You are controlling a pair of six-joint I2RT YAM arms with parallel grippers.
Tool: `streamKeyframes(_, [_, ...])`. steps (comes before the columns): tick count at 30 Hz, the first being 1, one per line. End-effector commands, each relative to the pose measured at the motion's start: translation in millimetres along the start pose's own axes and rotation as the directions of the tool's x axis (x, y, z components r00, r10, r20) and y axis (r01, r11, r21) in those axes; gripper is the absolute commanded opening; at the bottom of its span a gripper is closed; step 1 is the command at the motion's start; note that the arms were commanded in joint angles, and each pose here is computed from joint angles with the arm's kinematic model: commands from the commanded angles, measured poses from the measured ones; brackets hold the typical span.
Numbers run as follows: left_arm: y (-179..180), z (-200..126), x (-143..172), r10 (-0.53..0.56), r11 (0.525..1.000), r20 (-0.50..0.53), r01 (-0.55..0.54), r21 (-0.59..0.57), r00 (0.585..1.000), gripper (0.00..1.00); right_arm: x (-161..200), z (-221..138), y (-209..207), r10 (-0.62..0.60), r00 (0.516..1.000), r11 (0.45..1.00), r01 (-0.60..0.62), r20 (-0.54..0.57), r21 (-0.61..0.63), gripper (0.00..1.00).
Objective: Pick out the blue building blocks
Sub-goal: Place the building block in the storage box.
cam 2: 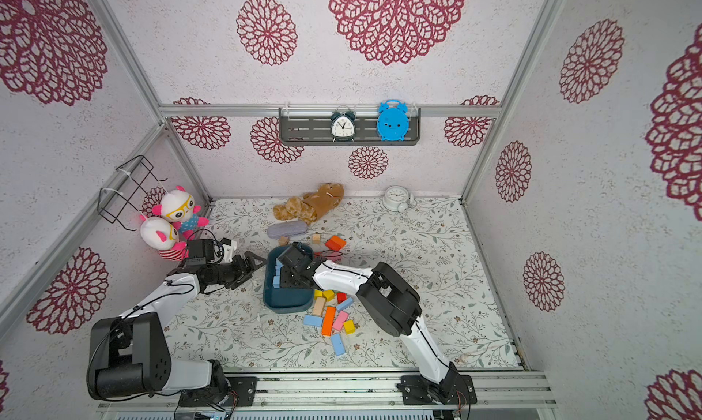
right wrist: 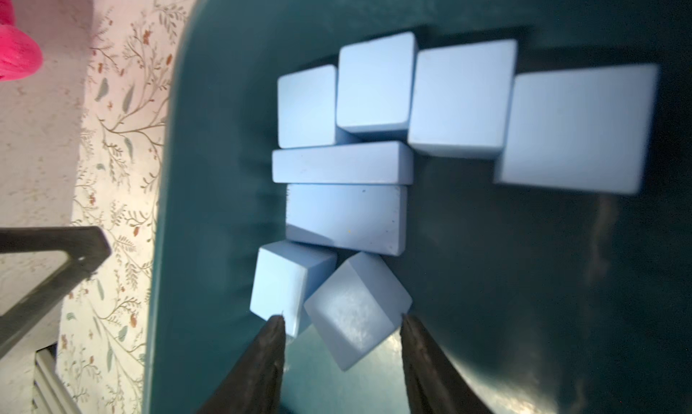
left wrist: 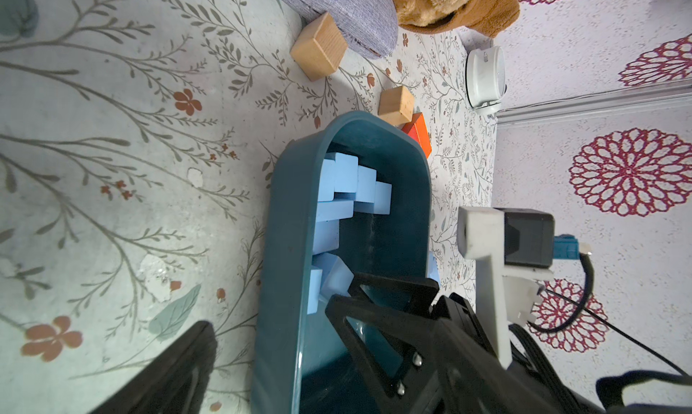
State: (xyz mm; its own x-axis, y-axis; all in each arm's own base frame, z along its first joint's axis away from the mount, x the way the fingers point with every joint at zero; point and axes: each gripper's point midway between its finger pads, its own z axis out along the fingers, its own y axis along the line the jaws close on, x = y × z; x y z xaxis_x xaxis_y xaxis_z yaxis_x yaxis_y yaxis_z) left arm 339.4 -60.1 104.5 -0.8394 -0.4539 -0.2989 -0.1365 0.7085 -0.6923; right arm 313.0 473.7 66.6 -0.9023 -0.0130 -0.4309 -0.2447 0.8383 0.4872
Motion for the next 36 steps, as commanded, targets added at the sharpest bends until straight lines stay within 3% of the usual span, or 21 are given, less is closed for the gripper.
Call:
streamKeyframes(1, [-0.4, 2.3, 1.1, 0.027, 1.000, -0.004, -0.027, 0.005, 1.000, 0.95, -20.3, -18.5, 14.7, 0.005, 0.999, 0.998, -0.003, 0.041, -0.060, 0.54])
streamKeyframes(29, [-1.8, 8.8, 7.5, 0.031, 0.999, -0.029, -0.031, 0.016, 0.999, 0.94, -31.6, -14.0, 26.8, 0.043, 0.999, 0.986, -0.039, 0.021, -0.159, 0.54])
streamKeyframes(36, [-6.9, 7.2, 4.7, 0.044, 0.999, -0.023, -0.044, 0.023, 0.999, 0.94, -45.5, -30.7, 31.6, 0.033, 0.997, 0.987, -0.022, 0.066, -0.161, 0.55])
